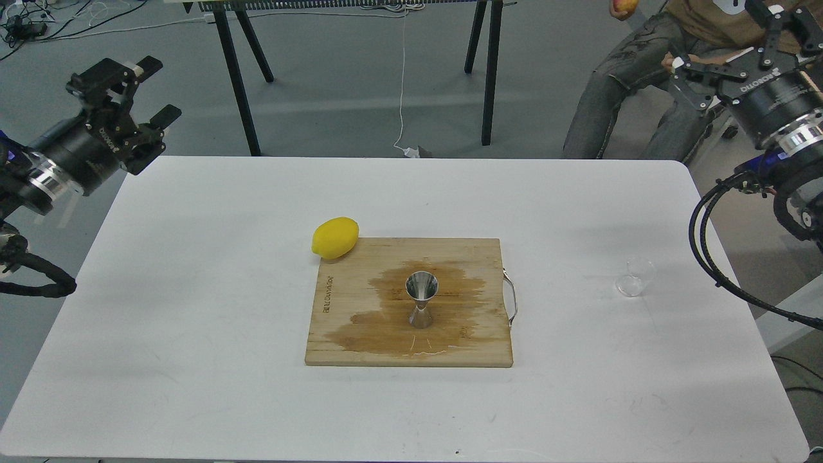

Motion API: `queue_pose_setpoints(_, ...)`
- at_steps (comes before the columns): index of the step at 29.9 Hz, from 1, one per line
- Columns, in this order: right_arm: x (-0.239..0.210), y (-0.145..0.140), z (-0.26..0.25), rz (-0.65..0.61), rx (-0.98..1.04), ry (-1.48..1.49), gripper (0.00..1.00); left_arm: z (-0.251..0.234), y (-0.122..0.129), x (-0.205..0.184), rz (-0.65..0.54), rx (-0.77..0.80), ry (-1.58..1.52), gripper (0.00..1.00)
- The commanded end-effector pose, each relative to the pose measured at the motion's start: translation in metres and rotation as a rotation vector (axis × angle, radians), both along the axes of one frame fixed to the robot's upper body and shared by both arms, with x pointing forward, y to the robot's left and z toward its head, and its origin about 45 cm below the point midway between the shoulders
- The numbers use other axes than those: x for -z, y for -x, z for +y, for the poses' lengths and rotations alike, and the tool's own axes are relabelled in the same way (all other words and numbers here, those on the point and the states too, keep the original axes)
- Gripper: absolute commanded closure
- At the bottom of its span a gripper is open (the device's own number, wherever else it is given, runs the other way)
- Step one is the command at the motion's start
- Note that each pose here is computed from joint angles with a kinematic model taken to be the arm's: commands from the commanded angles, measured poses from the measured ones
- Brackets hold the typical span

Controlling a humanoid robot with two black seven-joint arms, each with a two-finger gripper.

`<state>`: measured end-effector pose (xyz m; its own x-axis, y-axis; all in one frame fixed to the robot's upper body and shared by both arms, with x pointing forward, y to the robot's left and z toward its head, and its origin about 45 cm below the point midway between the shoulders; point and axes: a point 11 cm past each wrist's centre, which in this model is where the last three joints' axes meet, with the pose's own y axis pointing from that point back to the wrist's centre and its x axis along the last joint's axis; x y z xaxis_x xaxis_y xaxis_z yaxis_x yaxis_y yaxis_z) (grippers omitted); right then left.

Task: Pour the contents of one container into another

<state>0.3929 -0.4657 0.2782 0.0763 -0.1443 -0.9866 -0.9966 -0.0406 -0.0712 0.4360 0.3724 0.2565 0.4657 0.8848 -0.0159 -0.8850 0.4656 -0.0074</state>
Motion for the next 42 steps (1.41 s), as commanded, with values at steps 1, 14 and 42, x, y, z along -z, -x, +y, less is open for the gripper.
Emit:
queue_pose_setpoints(1, 0.022, 0.028, -0.021, 0.180, 0.091, -0.138, 0.01, -0.007, 0.000, 0.004, 0.008, 0.008, 0.023, 0.15)
queue_pose_setpoints(14, 0.097, 0.125, -0.004, 0.776, 0.224, -0.141, 0.02, -0.006, 0.005, 0.016, 0.033, 0.007, 0.022, 0.14)
queue_pose_setpoints(42, 0.173, 0.101, 0.076, 0.896, 0.098, -0.004, 0.02, -0.003, 0.011, 0.027, 0.057, -0.002, 0.021, 0.13)
